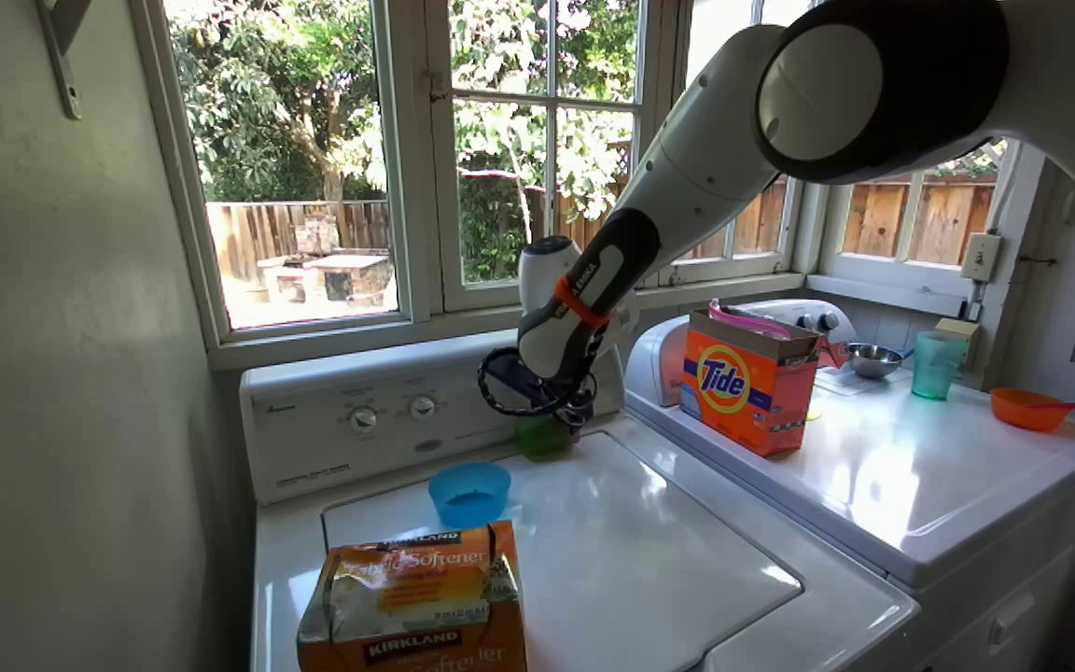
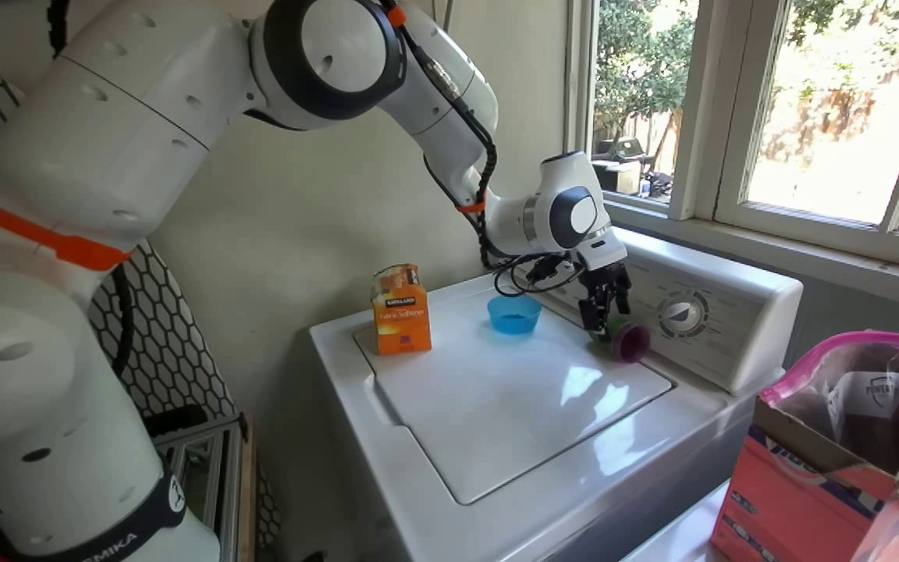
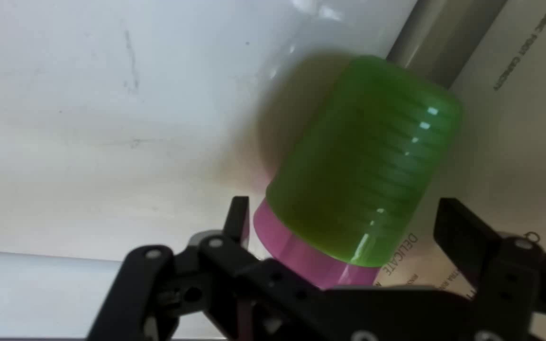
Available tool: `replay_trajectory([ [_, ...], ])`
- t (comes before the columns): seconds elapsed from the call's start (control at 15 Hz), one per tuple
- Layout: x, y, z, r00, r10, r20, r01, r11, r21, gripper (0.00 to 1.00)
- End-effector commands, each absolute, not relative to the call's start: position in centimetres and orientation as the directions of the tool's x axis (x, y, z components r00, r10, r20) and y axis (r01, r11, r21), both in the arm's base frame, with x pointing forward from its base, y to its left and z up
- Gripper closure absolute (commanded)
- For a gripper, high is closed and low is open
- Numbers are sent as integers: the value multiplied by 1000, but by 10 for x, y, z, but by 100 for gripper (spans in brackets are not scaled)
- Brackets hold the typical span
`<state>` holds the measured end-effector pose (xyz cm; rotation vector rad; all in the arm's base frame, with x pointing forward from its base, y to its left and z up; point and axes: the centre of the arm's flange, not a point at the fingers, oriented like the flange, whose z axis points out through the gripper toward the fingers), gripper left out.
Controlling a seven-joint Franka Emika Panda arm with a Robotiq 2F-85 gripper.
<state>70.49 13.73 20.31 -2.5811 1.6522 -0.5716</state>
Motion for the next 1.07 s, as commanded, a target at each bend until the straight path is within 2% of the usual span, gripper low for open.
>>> replay_trajectory([
  [0.0,705,138,195,291,-926,239,-887,-355,-296,0],
  [0.33,700,133,186,195,-936,291,-916,-280,-286,0],
  [0.53,694,124,178,82,-935,346,-943,-185,-276,0],
  [1.0,696,139,165,128,-927,352,-946,-221,-238,0],
])
